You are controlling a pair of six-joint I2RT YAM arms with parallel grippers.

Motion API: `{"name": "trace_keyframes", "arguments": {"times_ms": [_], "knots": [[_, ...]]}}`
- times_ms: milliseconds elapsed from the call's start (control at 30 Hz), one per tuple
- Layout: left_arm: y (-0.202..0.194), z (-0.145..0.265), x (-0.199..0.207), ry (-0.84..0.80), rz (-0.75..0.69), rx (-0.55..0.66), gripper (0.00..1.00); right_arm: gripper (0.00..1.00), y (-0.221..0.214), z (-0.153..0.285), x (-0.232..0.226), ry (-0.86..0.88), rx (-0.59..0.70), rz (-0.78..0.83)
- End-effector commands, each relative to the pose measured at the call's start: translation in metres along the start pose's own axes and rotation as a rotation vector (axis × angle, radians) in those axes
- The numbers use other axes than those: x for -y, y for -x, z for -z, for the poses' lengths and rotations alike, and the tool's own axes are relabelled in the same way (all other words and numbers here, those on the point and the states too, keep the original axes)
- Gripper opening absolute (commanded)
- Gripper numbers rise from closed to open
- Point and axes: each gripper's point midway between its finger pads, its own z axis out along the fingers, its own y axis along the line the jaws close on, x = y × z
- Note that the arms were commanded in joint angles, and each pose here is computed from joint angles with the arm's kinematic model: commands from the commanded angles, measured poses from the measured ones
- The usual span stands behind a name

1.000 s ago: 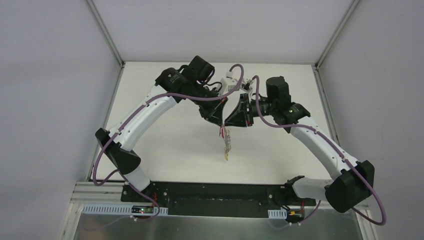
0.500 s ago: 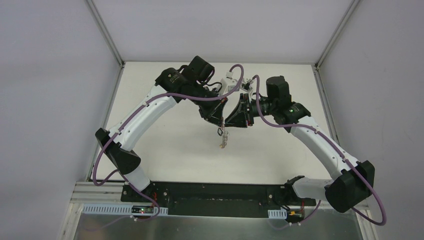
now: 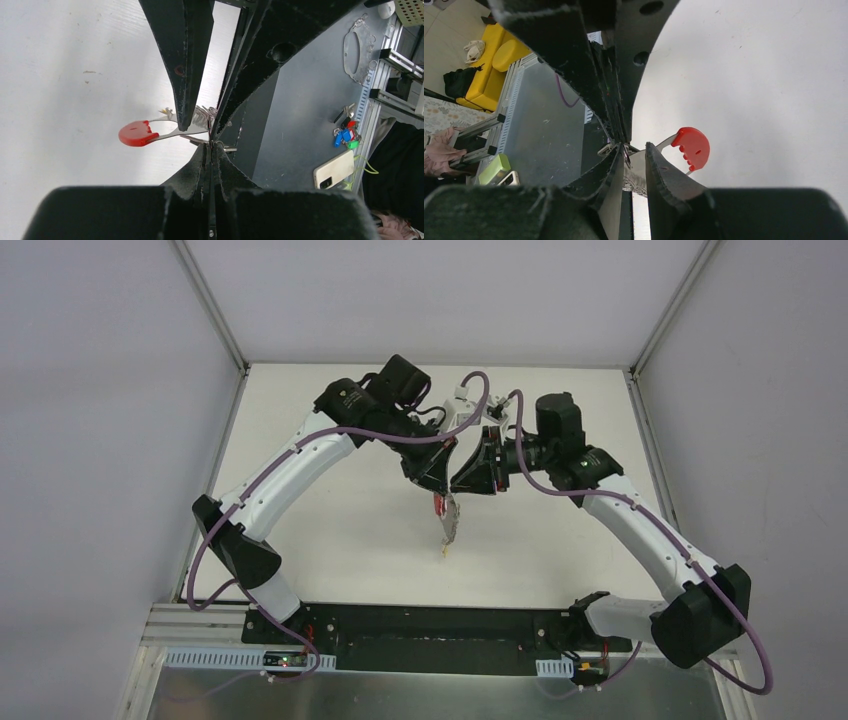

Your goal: Put the keys on the keyring

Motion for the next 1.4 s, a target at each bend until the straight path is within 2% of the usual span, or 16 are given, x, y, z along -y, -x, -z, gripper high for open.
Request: {"name": "trace_keyframes", "arguments": {"times_ms": [0,433,767,1367], "knots": [[0.005,0.006,0.021,-0.069,-0.052,0.047,0.0,0.24,0.022,0.009,-0.01,0.022,0.083,0.087],[0.007,0.006,0.025,-0.089,-0.046,0.063,0.0,0.22,0.023,0.011,-0.013,0.055,0.088,0.086],[0.008,0.012,0.021,-0.08,-0.03,0.084,0.0,0.3,0.015,0.015,-0.018,0.069,0.085,0.085],[0.01,0.013,0.019,-0.076,-0.028,0.092,0.0,0.24,0.006,0.009,-0.016,0.107,0.073,0.049]]}}
